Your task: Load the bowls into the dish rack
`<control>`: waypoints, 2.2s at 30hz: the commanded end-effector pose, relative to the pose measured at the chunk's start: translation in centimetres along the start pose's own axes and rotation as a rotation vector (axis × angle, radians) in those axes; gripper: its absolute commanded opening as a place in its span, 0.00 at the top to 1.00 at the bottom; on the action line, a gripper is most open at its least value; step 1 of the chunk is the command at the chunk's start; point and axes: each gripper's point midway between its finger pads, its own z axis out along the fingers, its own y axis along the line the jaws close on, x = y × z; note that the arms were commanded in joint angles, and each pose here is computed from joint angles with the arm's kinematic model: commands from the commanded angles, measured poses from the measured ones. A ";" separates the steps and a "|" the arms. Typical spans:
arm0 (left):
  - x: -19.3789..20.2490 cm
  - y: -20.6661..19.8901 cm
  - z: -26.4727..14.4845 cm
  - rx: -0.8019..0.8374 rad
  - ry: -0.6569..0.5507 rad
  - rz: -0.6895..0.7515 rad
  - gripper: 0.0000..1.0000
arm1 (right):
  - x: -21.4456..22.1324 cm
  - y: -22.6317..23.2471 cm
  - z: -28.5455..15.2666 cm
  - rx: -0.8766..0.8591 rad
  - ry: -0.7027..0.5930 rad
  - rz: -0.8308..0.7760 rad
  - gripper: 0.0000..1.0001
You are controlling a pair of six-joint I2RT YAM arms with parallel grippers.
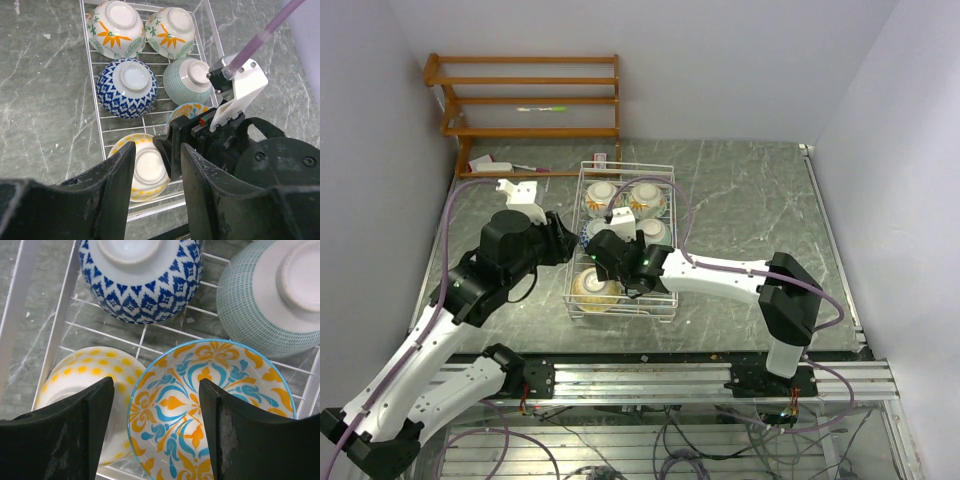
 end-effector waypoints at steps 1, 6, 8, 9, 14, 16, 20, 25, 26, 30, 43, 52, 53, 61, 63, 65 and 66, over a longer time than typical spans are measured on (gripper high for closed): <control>0.1 0.4 -1.0 -0.003 -0.006 0.016 0.48 | -0.3 -0.8 0.4 0.058 -0.028 0.070 0.33; -0.4 1.1 -2.1 -0.037 -0.025 0.023 0.48 | -0.2 -1.1 1.1 0.088 -0.030 0.068 0.39; -0.4 1.2 -2.5 -0.038 -0.030 0.023 0.48 | 0.1 -1.0 1.5 0.095 -0.021 0.059 0.43; -0.5 1.3 -2.7 -0.039 -0.035 0.024 0.48 | 0.2 -1.0 1.7 0.098 -0.016 0.055 0.45; -0.3 1.5 -3.0 -0.042 -0.043 0.022 0.48 | 1.3 -1.5 2.5 0.140 0.006 0.031 0.52; -0.3 1.5 -2.9 -0.040 -0.044 0.023 0.48 | 1.5 -1.9 2.7 0.160 0.009 0.027 0.55; -0.5 1.4 -2.9 -0.038 -0.040 0.030 0.49 | 1.0 -2.1 2.2 0.156 -0.011 0.039 0.70; -1.2 1.4 -3.2 -0.048 -0.050 0.036 0.49 | -1.0 -1.5 0.3 0.091 -0.047 0.049 0.93; -1.4 1.4 -3.3 -0.049 -0.054 0.038 0.49 | -1.4 -1.5 0.0 0.082 -0.053 0.051 0.97; -2.0 1.3 -3.7 -0.053 -0.070 0.038 0.49 | -3.0 -0.8 -1.8 0.012 -0.074 0.060 1.00; -2.9 1.4 -4.5 -0.062 -0.093 0.036 0.49 | -6.9 0.0 -8.4 -0.500 -0.167 0.293 1.00; -3.6 1.1 -4.7 -0.059 -0.105 0.036 0.50 | -7.4 0.3 -9.6 -0.843 -0.146 0.470 1.00; -3.5 1.2 -4.7 -0.060 -0.102 0.035 0.49 | -7.4 0.3 -9.4 -0.857 -0.144 0.489 1.00; -3.4 1.4 -4.8 -0.071 -0.095 0.042 0.50 | -6.2 -0.7 -6.5 -0.921 -0.100 0.653 1.00; -3.4 1.5 -4.8 -0.075 -0.094 0.044 0.50 | -5.6 -0.9 -5.8 -0.937 -0.078 0.694 1.00; -3.3 1.5 -4.8 -0.077 -0.094 0.046 0.49 | -5.1 -1.1 -5.3 -0.952 -0.062 0.733 1.00; -3.3 1.6 -4.8 -0.080 -0.093 0.048 0.49 | -4.7 -1.3 -5.0 -0.954 -0.049 0.752 1.00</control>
